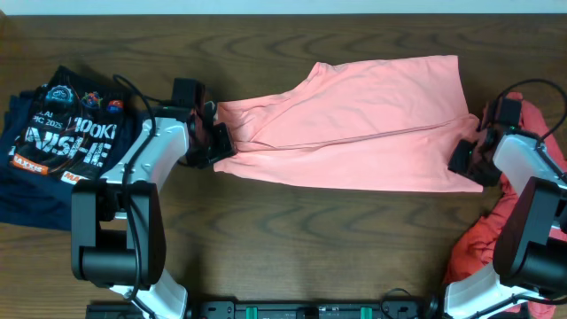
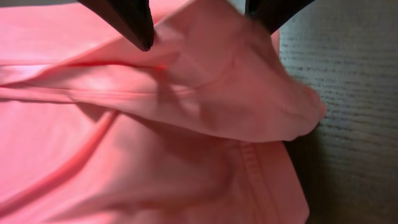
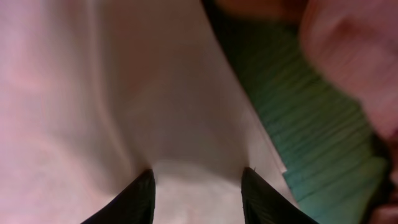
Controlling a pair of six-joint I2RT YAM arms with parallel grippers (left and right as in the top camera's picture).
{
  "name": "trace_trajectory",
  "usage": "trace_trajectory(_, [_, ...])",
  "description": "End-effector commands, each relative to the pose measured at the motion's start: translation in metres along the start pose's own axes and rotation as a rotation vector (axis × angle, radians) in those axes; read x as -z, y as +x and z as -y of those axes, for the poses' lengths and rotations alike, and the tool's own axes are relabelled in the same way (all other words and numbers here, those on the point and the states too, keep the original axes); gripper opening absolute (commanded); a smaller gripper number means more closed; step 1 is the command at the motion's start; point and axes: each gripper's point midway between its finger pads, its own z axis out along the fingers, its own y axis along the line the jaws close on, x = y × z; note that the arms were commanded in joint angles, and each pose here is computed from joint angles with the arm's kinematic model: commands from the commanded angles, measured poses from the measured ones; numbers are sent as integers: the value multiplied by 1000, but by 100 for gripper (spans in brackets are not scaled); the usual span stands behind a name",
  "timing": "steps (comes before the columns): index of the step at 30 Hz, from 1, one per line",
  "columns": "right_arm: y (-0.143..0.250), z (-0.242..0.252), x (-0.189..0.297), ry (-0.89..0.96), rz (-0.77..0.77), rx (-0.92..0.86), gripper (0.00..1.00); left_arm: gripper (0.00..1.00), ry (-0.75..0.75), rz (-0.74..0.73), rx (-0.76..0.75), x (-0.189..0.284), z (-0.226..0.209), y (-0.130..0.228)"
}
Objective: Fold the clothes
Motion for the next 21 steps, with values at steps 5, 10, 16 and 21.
trace_trajectory(5, [36,12,-17,40,-91,8,33,47,-46,-44,8,-24,-25,32])
trace_trajectory(10, [66,21,-14,80,-204,2,19,21,-106,-116,32,-31,-44,59])
trace_trajectory(16, [95,39,-3,176,-323,-25,24,9,-167,-203,107,-20,-67,80])
trace_trajectory(21, [107,39,7,177,-369,-18,27,10,-161,-174,188,0,-84,73])
